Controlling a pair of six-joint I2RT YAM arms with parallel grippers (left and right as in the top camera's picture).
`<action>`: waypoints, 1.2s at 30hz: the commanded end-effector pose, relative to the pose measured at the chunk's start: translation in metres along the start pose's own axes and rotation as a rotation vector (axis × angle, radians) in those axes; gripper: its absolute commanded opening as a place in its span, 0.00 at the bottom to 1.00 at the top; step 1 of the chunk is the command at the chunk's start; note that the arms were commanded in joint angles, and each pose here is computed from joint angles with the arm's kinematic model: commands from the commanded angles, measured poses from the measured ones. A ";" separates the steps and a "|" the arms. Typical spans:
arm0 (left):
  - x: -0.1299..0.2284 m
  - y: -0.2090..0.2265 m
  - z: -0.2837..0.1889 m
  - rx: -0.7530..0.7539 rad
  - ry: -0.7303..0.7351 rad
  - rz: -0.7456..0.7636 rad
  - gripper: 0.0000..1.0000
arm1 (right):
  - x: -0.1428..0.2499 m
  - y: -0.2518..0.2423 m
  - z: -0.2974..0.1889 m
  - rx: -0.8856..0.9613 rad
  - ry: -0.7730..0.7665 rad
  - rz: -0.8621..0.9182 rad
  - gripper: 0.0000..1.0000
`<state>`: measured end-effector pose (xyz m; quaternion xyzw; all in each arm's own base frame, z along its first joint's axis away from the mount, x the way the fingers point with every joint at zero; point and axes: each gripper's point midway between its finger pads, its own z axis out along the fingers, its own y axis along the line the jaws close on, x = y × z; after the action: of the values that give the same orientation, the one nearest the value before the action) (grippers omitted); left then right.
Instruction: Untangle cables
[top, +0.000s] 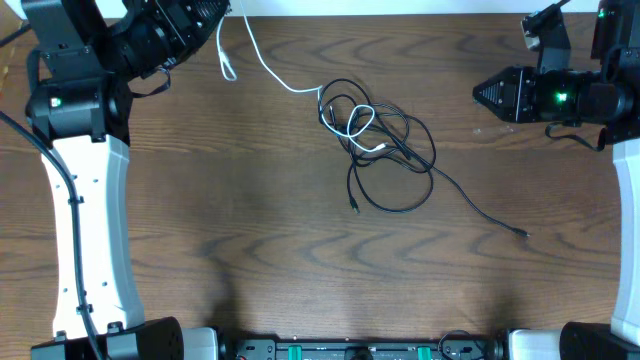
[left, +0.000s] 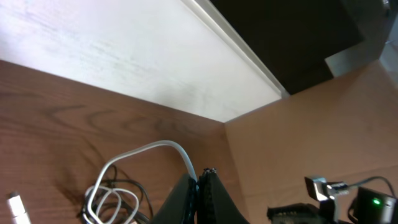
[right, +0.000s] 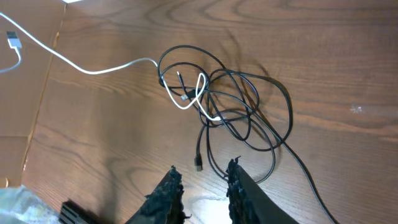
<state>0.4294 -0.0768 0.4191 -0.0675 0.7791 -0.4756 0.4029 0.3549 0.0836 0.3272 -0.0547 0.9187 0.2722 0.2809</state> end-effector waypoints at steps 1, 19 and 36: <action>0.000 -0.015 0.007 0.001 -0.024 0.057 0.08 | 0.001 0.000 0.002 -0.001 0.007 -0.017 0.38; -0.058 -0.168 -0.020 0.514 -0.307 0.041 0.08 | 0.011 0.039 0.086 -0.105 0.150 -0.128 0.62; 0.072 0.084 0.027 -0.415 0.231 0.171 0.17 | 0.012 0.015 0.132 -0.034 0.206 -0.052 0.72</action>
<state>0.4181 -0.1008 0.3398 -0.1137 0.8683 -0.3640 0.3173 0.4016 0.1766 0.2388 -0.1268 0.9318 0.2803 0.1927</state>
